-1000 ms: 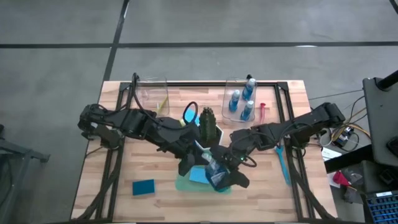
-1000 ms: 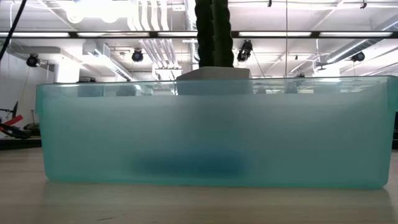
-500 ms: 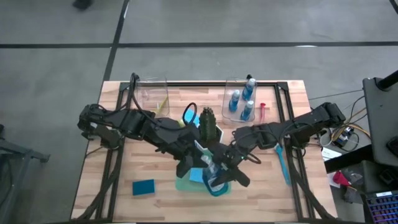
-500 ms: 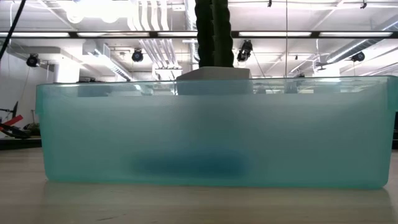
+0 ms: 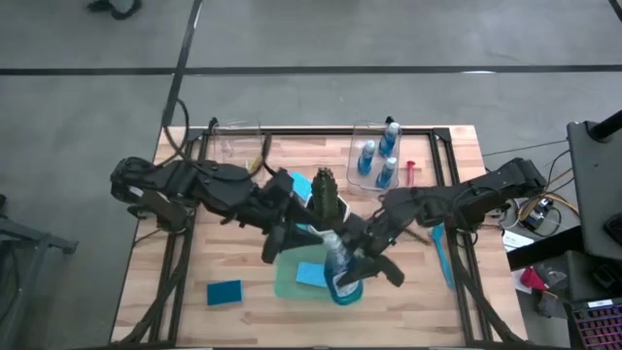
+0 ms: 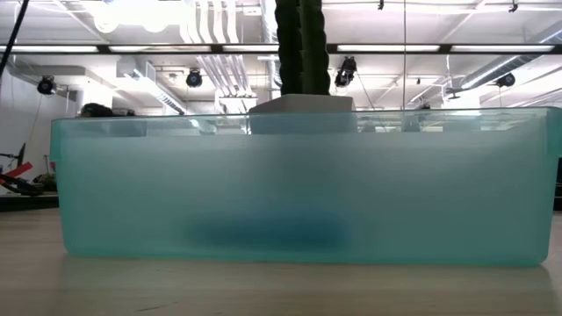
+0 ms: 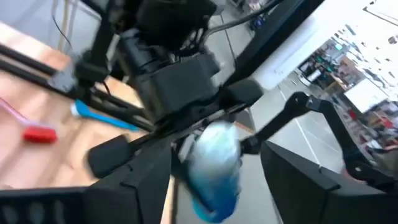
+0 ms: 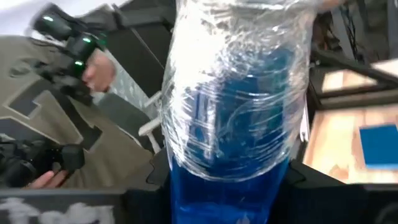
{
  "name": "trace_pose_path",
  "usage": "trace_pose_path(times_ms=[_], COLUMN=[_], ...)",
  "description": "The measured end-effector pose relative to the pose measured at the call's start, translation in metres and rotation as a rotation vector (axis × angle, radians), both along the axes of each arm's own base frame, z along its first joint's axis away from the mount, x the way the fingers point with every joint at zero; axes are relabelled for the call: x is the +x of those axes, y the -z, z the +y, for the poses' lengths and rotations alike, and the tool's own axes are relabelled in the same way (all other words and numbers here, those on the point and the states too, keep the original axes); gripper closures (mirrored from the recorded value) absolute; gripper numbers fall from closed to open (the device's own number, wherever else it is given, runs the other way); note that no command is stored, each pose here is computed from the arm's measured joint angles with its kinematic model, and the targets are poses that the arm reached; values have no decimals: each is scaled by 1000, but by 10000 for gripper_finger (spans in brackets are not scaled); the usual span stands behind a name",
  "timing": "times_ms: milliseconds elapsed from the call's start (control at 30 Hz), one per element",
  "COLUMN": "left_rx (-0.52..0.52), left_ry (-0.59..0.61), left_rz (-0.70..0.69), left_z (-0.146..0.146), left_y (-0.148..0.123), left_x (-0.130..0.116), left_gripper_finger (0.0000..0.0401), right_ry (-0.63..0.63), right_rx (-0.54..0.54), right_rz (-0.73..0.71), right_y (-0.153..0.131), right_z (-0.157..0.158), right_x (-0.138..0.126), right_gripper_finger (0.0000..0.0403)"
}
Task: Pick & Place Kitchen Sink Supplies
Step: Put the dish soap into the right transparent bin
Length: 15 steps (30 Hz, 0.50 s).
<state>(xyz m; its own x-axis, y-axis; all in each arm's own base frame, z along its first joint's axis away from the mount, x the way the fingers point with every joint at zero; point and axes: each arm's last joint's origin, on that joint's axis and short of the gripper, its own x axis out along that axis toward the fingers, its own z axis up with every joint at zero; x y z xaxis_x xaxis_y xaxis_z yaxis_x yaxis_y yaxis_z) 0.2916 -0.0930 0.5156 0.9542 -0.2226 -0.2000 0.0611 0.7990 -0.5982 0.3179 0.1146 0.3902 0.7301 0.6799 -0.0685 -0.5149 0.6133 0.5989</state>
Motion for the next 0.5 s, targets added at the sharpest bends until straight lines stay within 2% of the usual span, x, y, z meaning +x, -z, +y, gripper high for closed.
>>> trace_pose_path(times_ms=[133, 333, 500], left_rx=[14, 23, 45], left_ry=[-25, -38, -89], left_rz=[-25, -24, -18], left_z=[2, 0, 1], left_y=[-5, -5, -2], left_x=[-7, -8, -5], left_gripper_finger=[152, 153, 153], right_ry=[82, 330, 499], right_rx=[2, -33, -44], right_rz=[-66, -184, -226], right_y=[-18, -44, -56], right_z=[-8, -23, -32], right_x=[-11, -35, -48], right_gripper_finger=[264, 264, 264])
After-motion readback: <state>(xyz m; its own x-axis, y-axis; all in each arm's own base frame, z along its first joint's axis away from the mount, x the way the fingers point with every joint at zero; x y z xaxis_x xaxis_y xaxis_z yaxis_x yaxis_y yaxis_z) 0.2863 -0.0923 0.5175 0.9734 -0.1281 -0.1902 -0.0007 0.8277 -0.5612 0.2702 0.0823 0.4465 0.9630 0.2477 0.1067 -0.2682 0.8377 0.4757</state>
